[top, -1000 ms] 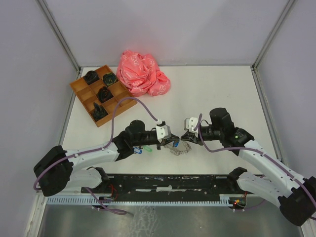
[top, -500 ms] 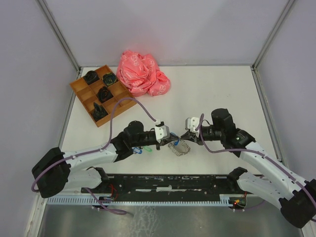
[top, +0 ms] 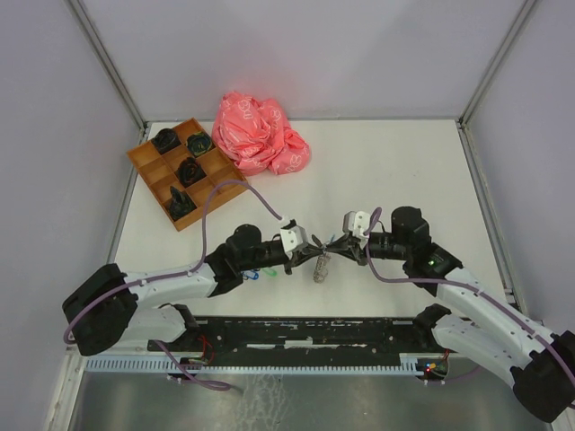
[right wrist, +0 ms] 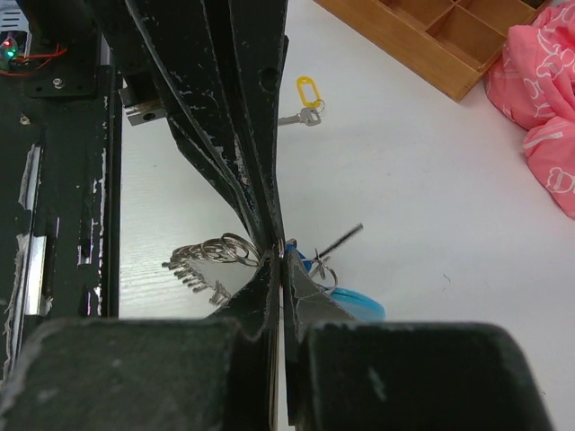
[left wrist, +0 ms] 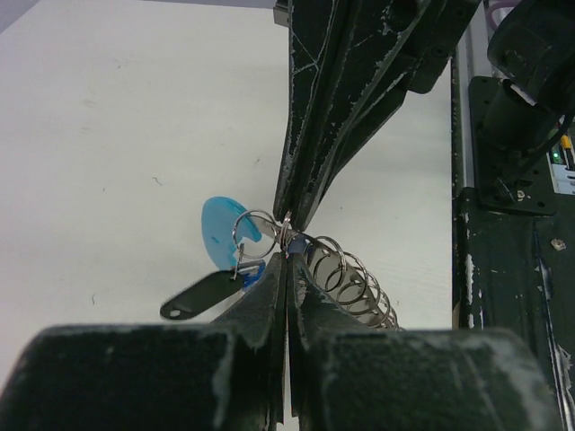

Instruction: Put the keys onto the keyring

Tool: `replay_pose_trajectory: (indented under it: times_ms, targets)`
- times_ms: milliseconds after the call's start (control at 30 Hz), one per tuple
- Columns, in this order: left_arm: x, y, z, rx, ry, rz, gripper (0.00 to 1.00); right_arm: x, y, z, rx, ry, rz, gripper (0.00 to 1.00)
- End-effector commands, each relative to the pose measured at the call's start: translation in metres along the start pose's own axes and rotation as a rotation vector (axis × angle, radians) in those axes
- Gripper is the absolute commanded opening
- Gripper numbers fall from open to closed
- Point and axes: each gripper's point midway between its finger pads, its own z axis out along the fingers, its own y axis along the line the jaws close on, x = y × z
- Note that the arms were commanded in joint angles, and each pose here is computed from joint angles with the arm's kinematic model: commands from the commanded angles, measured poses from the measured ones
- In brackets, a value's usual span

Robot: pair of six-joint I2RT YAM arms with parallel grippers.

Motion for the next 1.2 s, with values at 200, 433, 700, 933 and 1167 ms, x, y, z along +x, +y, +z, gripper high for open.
replay_pose_trajectory:
  times_ms: [200,433,700,933,1167]
  targets:
    - [-0.001,0.005,0.013,-0.015,-0.031,-0.048,0.03,-0.05,-0.018,-0.002,0.08,-0.198,-0.092,0.01]
    - [-0.017,0.014,0.002,-0.064,-0.044,0.029,0.03,-0.029,-0.016,-0.006,0.072,-0.069,-0.109,0.01]
    - [-0.027,0.011,-0.001,-0.037,-0.033,0.078,0.03,-0.013,-0.007,-0.009,0.003,0.046,-0.074,0.09]
    - [-0.032,0.005,0.004,0.011,-0.036,0.084,0.03,-0.006,-0.003,-0.009,-0.041,0.098,-0.053,0.14]
    - [-0.039,0.0,0.01,0.043,-0.04,0.087,0.03,-0.003,0.0,-0.009,-0.064,0.116,-0.04,0.17]
